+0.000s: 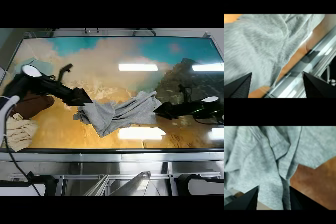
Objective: Fold the shirts.
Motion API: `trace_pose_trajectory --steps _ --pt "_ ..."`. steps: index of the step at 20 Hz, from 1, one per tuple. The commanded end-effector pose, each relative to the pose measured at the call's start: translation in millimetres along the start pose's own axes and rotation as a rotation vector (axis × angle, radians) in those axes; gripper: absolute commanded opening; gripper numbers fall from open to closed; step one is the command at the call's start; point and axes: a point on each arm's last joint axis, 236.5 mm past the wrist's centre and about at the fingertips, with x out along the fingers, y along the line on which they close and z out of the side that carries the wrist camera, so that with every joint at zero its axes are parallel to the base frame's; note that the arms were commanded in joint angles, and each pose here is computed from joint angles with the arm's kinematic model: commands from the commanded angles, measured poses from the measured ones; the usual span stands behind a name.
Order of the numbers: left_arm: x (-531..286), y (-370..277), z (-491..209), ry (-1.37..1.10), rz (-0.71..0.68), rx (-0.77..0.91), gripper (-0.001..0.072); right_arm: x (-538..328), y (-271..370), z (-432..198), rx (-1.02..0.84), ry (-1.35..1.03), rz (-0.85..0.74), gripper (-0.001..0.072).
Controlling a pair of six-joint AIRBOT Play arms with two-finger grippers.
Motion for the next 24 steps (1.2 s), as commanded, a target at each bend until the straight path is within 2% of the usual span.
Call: trace_pose_trajectory --steps 1,4,7,9,11,12,13,14,15,18,21,24 --pt "67.5 -10.2 -12.4 0.129 0.003 0.030 0.0701 29.2 0.9 -20.4 0.027 0.074 0.016 0.0439" --pt "101.0 -15.8 -11.6 0.223 -0.006 0.027 0.0701 39.1 14.5 -25.5 0.020 0.096 0.050 0.0425" --pt "110.6 -2.1 -15.6 0.321 0.060 0.011 0.0701 36.4 35.1 -24.9 -0.001 0.097 0.137 0.0097" --pt "112.5 4.6 -14.7 0.349 0.097 0.010 0.0700 35.3 39.2 -24.8 -0.007 0.099 0.151 0.0034" --pt "114.4 3.8 -7.8 0.340 0.099 0.021 0.0698 35.0 41.9 -23.2 -0.006 0.092 0.161 0.0019" --pt "117.1 2.3 -6.3 0.343 0.101 0.031 0.0566 34.4 46.5 -21.8 -0.012 0.086 0.182 0.0018" --pt "118.3 3.6 -5.6 0.350 0.111 0.042 0.0359 33.1 53.7 -19.5 -0.014 0.076 0.212 0.0018" --pt "119.9 2.4 -6.3 0.362 0.112 0.051 0.0251 31.7 61.2 -15.8 -0.014 0.060 0.245 0.0018" --pt "118.9 0.7 -3.2 0.360 0.109 0.060 0.0030 29.5 68.9 -11.8 -0.013 0.043 0.279 0.0018" --pt "97.5 -23.3 19.9 0.303 0.092 0.147 0.0020 26.1 77.4 -7.0 -0.016 0.022 0.309 0.0019" --pt "38.0 -45.7 39.6 0.248 0.092 0.218 0.0020 20.8 77.8 -3.3 -0.020 0.005 0.309 0.0018" --pt "-23.9 -27.4 46.9 0.141 0.108 0.158 0.0021 13.6 75.5 0.5 -0.013 -0.011 0.315 0.0018"
